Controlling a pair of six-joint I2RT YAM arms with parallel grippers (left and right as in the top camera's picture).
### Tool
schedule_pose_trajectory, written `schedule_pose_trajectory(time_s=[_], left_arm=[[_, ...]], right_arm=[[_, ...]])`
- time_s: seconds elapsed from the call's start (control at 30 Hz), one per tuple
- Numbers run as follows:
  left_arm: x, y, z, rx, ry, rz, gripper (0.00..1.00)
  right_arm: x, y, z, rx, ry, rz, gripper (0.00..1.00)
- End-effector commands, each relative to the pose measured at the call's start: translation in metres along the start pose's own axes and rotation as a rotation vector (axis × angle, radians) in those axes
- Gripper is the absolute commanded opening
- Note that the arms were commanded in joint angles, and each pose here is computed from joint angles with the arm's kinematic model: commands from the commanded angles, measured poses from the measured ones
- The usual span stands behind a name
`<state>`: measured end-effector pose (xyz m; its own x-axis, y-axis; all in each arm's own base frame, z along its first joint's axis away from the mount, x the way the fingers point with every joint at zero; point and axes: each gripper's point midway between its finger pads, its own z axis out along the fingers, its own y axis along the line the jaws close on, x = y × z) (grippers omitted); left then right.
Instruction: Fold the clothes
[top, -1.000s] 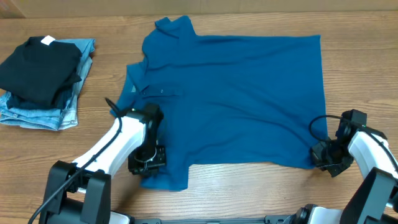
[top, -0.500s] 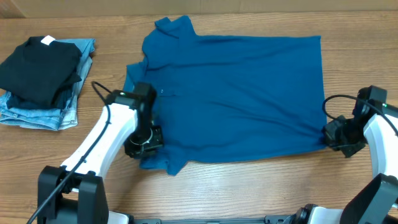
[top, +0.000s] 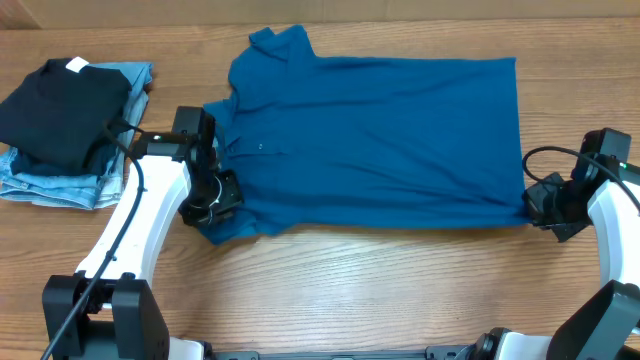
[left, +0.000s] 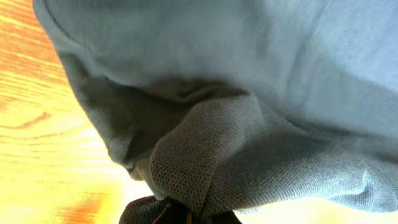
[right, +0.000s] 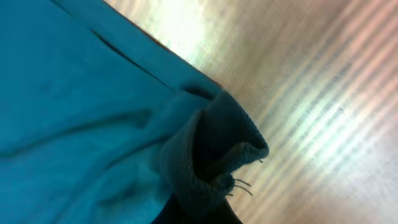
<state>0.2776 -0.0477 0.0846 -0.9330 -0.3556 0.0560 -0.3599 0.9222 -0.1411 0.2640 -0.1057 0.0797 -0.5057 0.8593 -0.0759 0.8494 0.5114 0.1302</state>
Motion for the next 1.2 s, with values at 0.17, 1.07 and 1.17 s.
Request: schedule_pose_trajectory(time_s=[0.17, 1.07, 1.17], left_arm=[[-0.020, -0.010, -0.008, 0.041, -0.069, -0.039, 0.04], [-0.088, -0.009, -0.035, -0.015, -0.375, -0.069, 0.09], [-0.089, -0.009, -0.032, -0.017, -0.372, -0.069, 0.11]], right_arm=[[-0.014, 0.046, -0.007, -0.109, -0.102, -0.090, 0.04], [-0.038, 0.121, 0.027, -0.235, -0.241, -0.237, 0.04], [-0.042, 0.123, 0.030, -0.203, -0.281, -0.248, 0.04]])
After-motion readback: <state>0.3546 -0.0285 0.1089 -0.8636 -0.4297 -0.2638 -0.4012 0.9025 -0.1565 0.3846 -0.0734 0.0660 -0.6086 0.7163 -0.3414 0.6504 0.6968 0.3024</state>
